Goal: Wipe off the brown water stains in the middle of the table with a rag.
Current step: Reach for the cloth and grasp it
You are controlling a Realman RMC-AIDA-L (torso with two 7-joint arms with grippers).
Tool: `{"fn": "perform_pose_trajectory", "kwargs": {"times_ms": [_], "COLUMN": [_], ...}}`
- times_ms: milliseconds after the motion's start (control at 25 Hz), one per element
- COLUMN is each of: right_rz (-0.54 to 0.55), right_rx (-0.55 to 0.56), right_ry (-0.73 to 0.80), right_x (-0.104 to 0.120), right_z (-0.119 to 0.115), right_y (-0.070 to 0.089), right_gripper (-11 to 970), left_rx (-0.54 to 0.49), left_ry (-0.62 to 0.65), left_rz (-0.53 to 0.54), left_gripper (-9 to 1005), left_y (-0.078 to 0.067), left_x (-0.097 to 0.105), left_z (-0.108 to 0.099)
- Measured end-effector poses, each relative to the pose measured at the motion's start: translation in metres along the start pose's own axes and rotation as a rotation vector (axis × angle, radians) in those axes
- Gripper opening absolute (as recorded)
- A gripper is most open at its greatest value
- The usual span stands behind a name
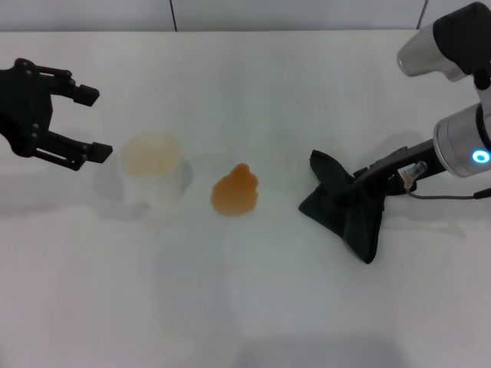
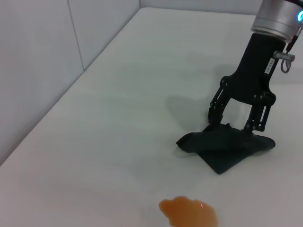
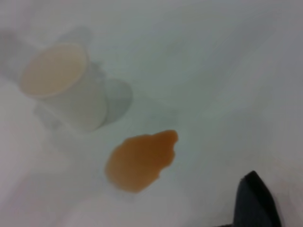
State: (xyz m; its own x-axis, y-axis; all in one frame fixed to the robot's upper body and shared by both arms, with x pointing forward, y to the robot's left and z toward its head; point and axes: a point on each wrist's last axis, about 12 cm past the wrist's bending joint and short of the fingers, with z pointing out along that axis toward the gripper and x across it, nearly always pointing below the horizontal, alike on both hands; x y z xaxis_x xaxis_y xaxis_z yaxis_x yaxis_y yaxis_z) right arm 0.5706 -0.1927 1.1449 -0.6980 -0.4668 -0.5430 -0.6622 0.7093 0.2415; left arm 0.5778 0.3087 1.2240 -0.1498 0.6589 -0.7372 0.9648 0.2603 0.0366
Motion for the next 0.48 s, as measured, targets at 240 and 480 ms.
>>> {"fn": "perform_pose_trajectory", "kwargs": {"times_ms": [240,480], "right_rz": [0.008,0.012], "right_rx": [0.032,0.049], "right_ry": [0.015,0.018], "right_x": [0.0043,0.0068], "right_z": [0.0028,0.0049], "right_y": [-0.0063,-0.0102], "right_gripper": [821,821], "left_rx": [0.004,-0.002], "left_ry": [-0.003,-0.006], "left_rz": [-0.002,-0.003], "left_gripper": [887,887], "left_y": [-0.0002,0.0006], "left_x": [0.0008,0.0011], "left_z": [0.0013,0.0028]}}
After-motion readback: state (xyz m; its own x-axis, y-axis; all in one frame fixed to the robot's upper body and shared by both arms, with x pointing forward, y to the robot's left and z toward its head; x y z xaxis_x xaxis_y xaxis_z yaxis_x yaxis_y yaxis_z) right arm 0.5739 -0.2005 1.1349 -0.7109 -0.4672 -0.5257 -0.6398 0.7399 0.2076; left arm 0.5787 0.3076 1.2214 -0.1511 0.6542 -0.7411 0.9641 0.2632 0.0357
